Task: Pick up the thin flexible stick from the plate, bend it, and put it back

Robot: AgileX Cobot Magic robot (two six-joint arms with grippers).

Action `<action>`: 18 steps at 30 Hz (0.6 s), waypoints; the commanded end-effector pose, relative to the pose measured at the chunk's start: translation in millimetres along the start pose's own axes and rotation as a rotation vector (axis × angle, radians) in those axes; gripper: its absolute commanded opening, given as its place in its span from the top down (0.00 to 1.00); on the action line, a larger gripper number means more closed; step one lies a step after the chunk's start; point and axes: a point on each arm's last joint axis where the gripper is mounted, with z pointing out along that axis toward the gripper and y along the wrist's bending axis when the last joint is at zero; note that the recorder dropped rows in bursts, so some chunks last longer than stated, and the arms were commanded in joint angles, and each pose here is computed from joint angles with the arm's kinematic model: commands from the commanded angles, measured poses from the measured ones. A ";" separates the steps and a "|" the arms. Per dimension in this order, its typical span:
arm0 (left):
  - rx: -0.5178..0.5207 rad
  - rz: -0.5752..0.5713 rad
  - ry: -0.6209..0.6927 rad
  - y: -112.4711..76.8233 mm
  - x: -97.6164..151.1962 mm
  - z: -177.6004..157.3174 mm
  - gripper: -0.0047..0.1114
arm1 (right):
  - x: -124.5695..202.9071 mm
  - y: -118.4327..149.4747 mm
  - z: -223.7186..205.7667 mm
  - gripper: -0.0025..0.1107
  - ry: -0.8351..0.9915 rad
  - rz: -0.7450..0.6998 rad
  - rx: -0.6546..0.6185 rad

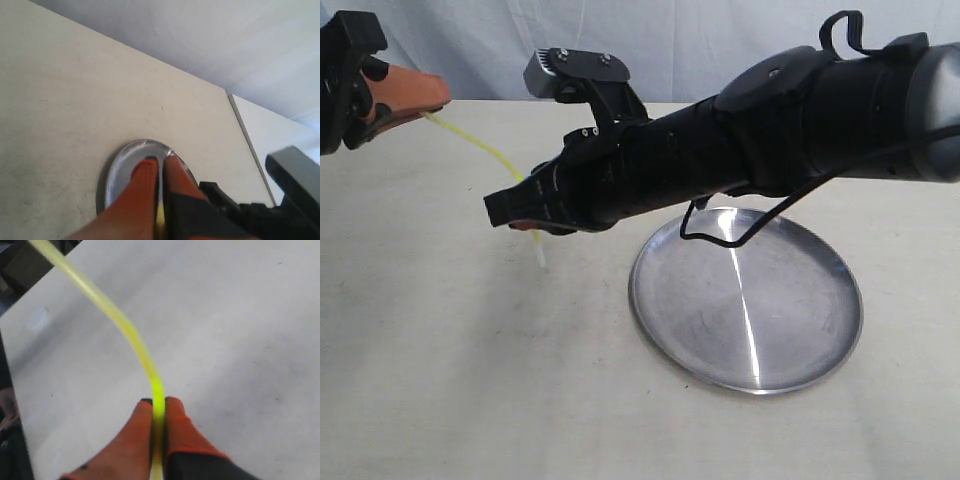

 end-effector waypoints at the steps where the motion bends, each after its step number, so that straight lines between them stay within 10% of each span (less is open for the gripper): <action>1: 0.026 0.086 0.153 -2.8 21.1 6.2 0.96 | -20.2 8.7 -10.6 0.98 -0.116 0.072 -0.022; 18: 0.013 0.098 0.151 -1.6 20.8 6.2 0.96 | -26.0 10.9 -11.5 0.98 -0.179 0.091 -0.051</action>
